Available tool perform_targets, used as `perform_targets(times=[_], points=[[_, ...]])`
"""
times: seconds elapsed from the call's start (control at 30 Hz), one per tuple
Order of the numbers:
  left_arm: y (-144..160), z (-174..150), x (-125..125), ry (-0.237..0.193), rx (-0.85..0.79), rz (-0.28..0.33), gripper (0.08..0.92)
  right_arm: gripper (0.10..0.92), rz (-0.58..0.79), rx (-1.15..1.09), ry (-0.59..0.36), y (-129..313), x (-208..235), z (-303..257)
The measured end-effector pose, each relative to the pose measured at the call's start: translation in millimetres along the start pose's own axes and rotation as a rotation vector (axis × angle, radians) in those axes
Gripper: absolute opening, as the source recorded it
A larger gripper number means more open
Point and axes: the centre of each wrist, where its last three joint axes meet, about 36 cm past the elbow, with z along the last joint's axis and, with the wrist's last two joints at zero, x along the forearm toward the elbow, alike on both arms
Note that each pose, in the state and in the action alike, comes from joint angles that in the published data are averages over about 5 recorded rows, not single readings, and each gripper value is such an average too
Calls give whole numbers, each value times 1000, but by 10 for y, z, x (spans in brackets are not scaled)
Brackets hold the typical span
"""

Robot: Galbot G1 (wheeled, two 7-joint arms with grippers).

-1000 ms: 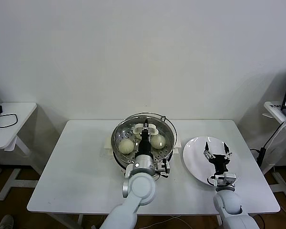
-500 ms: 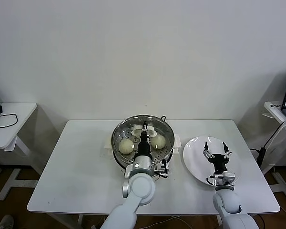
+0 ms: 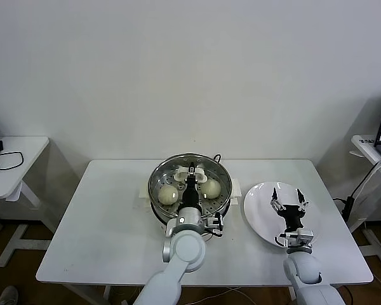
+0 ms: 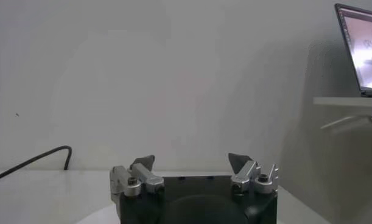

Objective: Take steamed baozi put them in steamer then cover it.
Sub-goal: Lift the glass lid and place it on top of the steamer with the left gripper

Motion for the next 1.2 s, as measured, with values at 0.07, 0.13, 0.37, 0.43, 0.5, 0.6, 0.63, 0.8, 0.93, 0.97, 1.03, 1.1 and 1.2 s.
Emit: perform_targets(times=[0.07, 0.13, 0.37, 0.43, 0.5, 0.6, 0.63, 0.8, 0.93, 0.97, 1.03, 1.1, 1.2], points=[[6, -1, 4, 0, 1, 3, 188, 823, 1, 1, -2, -5, -5, -3], [11, -2, 8, 1, 3, 6, 188, 823, 2, 1, -4, -6, -10, -7], [-3, 5, -2, 4, 0, 16, 188, 823, 0, 0, -9, -2, -15, -13], [-3, 8, -6, 5, 0, 17, 188, 823, -1, -1, -9, 0, -14, -12], [-7, 12, -9, 5, 1, 19, 188, 823, -1, -2, -10, 7, -14, -11], [-17, 18, -9, 5, 0, 23, 188, 823, -3, -3, -11, 21, -13, -10], [-20, 20, -10, 4, -1, 24, 188, 823, -4, -3, -11, 25, -13, -9], [-18, 31, -6, 5, 1, 25, 189, 823, -6, -3, -11, 35, -10, -6], [-9, 35, 15, 5, 6, 25, 248, 823, -6, -2, -11, 35, -6, -4], [-7, 35, 21, 5, 8, 25, 273, 823, -6, -2, -12, 36, -6, -5], [-1, 34, 35, 4, 11, 26, 334, 823, -6, -2, -13, 37, -6, -10], [8, 34, 51, 3, 14, 26, 386, 823, -7, -2, -14, 36, -4, -12], [26, 37, 85, -1, 20, 24, 472, 823, -7, 0, -14, 33, 1, -12]])
